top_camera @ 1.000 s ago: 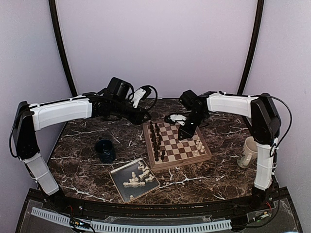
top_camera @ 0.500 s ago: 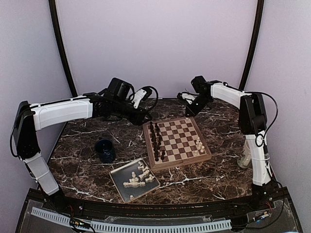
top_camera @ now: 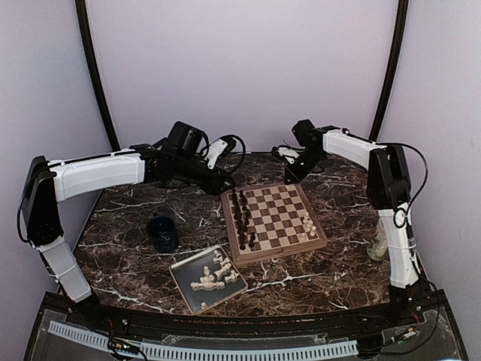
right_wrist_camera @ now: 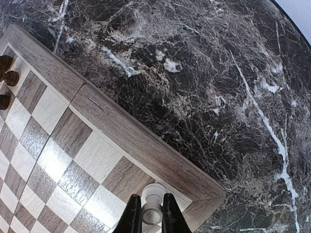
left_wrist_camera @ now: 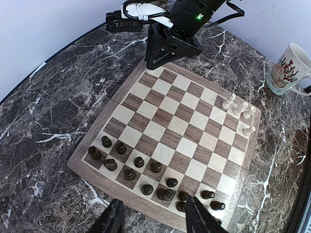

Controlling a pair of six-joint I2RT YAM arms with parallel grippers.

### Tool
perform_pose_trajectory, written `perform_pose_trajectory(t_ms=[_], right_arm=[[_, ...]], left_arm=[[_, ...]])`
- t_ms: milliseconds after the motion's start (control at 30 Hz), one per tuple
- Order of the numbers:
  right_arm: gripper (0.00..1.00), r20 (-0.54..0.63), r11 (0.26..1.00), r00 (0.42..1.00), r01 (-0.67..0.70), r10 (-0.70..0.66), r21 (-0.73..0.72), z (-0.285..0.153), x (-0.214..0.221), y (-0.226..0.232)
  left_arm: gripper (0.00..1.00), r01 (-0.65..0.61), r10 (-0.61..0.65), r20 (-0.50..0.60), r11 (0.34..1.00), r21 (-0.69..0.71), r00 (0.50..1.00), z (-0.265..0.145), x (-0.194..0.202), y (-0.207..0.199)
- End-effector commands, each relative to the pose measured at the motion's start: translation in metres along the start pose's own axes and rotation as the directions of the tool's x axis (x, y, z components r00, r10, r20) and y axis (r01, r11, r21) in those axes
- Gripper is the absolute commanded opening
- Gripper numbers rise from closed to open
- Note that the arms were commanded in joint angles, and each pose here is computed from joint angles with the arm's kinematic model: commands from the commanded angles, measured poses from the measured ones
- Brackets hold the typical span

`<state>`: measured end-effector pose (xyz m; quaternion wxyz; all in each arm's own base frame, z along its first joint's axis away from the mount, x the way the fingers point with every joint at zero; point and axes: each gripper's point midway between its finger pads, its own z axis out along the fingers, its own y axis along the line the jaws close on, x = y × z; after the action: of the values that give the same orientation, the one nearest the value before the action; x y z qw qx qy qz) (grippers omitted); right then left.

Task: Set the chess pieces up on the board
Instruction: Place the rook at h1, then pick up the pawn from the storage box.

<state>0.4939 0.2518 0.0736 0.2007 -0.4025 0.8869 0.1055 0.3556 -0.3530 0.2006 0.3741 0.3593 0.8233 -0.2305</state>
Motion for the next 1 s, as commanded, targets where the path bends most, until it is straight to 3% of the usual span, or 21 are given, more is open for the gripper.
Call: perform_pose_trajectory(t_ms=[0, 233, 433, 733, 867, 967], right_arm=[[0.08, -0.042, 0.999, 0.999, -0.016, 0.018, 0.050, -0.008, 0.013, -0.003], [0.10, -0.049, 0.998, 0.998, -0.031, 0.034, 0.048, -0.008, 0.017, -0.002], [0.32, -0.035, 0.999, 0.998, -0.044, 0.044, 0.008, -0.010, 0.014, 0.005], [0.40, 0.123, 0.998, 0.992, 0.008, -0.016, 0.062, -0.089, -0.020, 0.012], [0.40, 0.195, 0.997, 0.978, 0.060, -0.067, 0.039, -0.121, -0.013, 0.033], [0.40, 0.250, 0.994, 0.962, 0.103, -0.106, 0.024, -0.139, -0.002, 0.051]], left_arm=[[0.45, 0.004, -0.005, 0.018, 1.000, 0.012, 1.000, -0.002, -0.006, 0.000], [0.45, 0.005, -0.005, 0.017, 1.000, 0.014, 1.000, -0.002, -0.006, 0.000], [0.45, 0.005, -0.005, 0.018, 1.000, 0.013, 1.000, -0.002, -0.006, 0.000], [0.44, 0.000, -0.001, -0.014, 0.998, -0.063, 1.000, -0.006, -0.002, 0.012], [0.40, 0.051, -0.053, -0.098, 0.998, -0.023, 0.994, -0.015, 0.017, 0.002], [0.40, 0.098, -0.078, -0.215, 0.992, 0.082, 0.973, -0.025, 0.050, -0.023]])
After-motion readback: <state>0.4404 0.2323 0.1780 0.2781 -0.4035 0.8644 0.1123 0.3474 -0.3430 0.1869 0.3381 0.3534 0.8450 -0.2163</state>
